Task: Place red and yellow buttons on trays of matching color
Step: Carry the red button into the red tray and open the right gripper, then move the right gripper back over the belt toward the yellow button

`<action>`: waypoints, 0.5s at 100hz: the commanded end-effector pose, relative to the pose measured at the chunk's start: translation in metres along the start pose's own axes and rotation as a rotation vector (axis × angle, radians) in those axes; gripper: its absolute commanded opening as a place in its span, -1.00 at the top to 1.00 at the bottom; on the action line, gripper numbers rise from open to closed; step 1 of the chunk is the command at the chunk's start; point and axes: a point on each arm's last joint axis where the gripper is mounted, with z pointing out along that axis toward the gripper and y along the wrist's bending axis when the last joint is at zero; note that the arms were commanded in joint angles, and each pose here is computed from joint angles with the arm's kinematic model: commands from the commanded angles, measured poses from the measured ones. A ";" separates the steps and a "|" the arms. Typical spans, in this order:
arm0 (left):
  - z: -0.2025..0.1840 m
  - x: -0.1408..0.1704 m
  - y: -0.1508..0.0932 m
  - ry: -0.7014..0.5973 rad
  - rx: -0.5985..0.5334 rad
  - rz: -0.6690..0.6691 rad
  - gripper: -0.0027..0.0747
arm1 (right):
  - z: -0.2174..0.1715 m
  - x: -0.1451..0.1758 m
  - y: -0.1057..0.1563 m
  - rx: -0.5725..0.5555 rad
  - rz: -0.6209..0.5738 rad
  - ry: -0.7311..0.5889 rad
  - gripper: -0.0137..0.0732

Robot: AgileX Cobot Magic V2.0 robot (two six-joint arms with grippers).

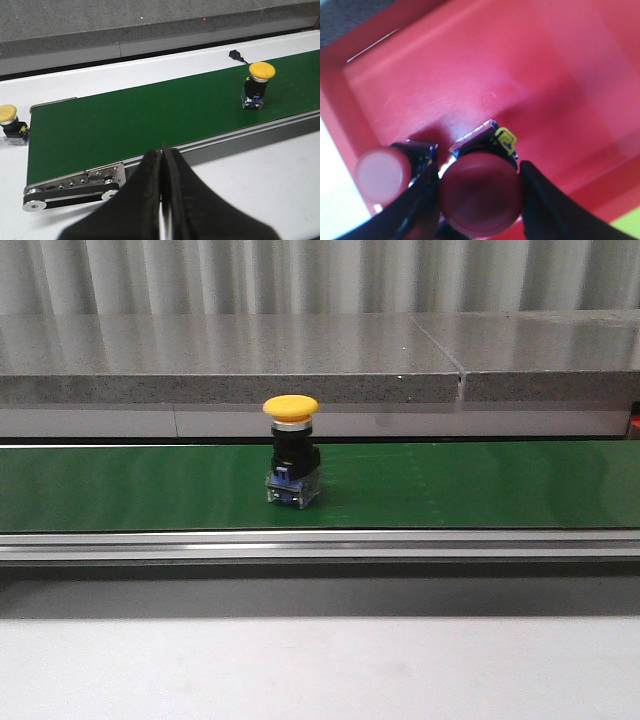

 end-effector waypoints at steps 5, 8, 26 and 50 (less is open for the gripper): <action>-0.003 -0.012 -0.001 -0.081 0.011 -0.001 0.98 | -0.012 -0.016 0.001 -0.028 0.020 -0.121 0.36; -0.003 -0.012 -0.001 -0.081 0.011 -0.001 0.98 | -0.007 -0.016 0.001 -0.031 0.024 -0.117 0.36; -0.003 -0.012 -0.001 -0.081 0.011 -0.001 0.98 | 0.011 -0.014 0.002 -0.053 0.050 -0.104 0.33; -0.003 -0.012 -0.001 -0.081 0.011 -0.001 0.98 | 0.011 -0.015 0.002 -0.058 0.055 -0.112 -0.49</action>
